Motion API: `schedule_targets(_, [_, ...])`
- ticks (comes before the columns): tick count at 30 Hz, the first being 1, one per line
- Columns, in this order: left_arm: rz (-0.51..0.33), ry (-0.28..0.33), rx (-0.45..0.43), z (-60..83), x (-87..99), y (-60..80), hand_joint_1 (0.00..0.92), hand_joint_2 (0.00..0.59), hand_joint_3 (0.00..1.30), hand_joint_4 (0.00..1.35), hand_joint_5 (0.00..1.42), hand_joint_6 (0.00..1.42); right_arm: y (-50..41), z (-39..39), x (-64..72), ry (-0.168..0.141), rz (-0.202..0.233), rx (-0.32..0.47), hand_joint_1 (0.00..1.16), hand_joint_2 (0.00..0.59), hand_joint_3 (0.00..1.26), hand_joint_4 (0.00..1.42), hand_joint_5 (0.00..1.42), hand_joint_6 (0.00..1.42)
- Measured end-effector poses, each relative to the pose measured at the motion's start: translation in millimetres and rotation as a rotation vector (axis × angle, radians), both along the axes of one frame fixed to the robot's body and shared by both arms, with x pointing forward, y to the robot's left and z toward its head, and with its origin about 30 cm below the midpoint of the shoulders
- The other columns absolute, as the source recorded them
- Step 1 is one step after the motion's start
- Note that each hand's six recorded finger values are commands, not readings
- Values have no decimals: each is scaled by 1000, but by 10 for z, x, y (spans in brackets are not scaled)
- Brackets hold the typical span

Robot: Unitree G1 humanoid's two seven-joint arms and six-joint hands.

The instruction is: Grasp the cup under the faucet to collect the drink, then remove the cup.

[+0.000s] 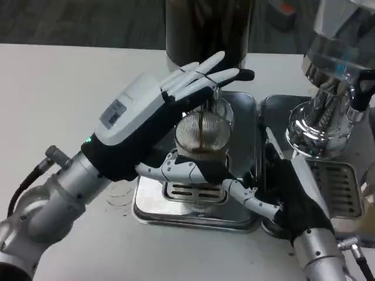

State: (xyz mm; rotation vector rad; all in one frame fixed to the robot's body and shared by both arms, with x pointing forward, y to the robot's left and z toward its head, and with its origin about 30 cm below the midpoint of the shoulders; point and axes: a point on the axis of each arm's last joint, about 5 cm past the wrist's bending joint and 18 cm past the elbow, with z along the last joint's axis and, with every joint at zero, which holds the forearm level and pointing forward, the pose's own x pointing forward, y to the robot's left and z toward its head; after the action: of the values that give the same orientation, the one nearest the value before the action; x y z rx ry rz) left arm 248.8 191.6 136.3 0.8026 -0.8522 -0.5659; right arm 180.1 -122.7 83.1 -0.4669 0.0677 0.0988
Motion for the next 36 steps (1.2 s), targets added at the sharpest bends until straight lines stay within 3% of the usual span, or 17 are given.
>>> schedule_targets(8, [3, -1, 2, 3, 0, 7, 0, 112, 196, 0, 216, 121, 49, 18, 123, -19, 62, 43, 737, 215, 0, 0, 0, 35])
schedule_targets(14, [5, -2, 3, 9, 1, 6, 0, 113, 204, 4, 216, 121, 86, -13, 175, -4, 74, 66, 740, 211, 0, 0, 0, 33])
schedule_targets(36, [20, -12, 23, 57, 3, 59, 0, 117, 219, 7, 227, 109, 224, -74, 274, -25, 112, 132, 721, 216, 0, 0, 0, 45])
